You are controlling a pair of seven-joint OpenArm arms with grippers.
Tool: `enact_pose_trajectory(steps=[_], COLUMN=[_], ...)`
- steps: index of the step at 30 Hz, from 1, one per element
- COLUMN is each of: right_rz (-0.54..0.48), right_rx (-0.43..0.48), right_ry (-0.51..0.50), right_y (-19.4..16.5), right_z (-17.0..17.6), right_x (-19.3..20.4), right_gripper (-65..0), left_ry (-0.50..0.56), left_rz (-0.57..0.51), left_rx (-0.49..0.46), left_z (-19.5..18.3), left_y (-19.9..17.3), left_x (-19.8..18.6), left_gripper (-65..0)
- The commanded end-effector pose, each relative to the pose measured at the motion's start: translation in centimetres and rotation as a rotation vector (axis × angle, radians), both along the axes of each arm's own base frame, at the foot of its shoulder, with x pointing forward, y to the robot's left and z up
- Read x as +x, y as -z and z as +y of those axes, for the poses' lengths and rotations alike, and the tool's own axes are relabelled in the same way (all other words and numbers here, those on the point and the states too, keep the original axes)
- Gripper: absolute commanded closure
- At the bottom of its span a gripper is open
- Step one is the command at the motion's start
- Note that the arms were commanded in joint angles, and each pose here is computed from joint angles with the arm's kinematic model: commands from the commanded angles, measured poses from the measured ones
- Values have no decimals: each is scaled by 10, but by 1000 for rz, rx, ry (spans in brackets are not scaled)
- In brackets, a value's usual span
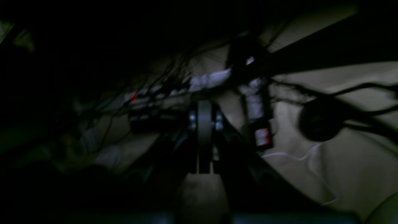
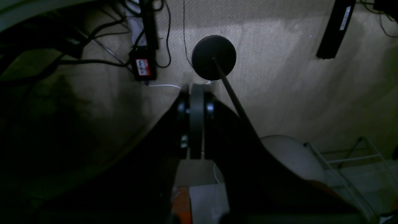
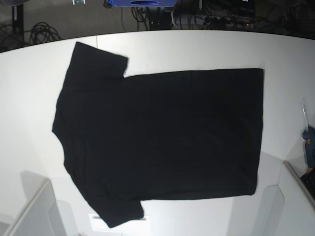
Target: Fold the T-shirt properly
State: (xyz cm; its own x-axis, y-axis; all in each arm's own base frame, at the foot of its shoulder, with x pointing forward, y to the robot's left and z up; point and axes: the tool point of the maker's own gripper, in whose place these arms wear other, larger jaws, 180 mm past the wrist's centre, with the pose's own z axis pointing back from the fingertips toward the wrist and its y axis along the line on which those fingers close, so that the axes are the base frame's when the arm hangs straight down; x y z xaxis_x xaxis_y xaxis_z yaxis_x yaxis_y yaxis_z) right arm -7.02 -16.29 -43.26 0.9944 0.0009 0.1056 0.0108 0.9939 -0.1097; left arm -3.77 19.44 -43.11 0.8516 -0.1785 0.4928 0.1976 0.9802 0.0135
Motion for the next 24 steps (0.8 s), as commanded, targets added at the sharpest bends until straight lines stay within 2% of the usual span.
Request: enact_pose_trajectory(steps=[1,4,6,12,15,20,24], right_rz=[6,12,9,52,99,127,83], right_rx=[-5,-12,-11,0,4,4,-3], right_ry=[-4,-5,-5,11,21,25,22], right_y=[-7,-8,-3,37,58,67,56], right_z=[-1,-4,-4,-3,-3,-4,-6], right_x=[-3,-5,-2,-1,-8,-14,-2], right_gripper=[0,0,0,0,0,0,0], left_ry=[12,21,30,-14,-37,-37,-24], left_rz=[-11,-29,-24,146,183,169,107], left_rx=[-8,-26,-19,79,120,122,96], left_z=[-4,-11,-8,26,45,45,34], left_y=[-10,-22,-17,40,61,62,46], left_x=[-2,2,2,-13,-17,-10,9], left_gripper=[0,0,0,0,0,0,0])
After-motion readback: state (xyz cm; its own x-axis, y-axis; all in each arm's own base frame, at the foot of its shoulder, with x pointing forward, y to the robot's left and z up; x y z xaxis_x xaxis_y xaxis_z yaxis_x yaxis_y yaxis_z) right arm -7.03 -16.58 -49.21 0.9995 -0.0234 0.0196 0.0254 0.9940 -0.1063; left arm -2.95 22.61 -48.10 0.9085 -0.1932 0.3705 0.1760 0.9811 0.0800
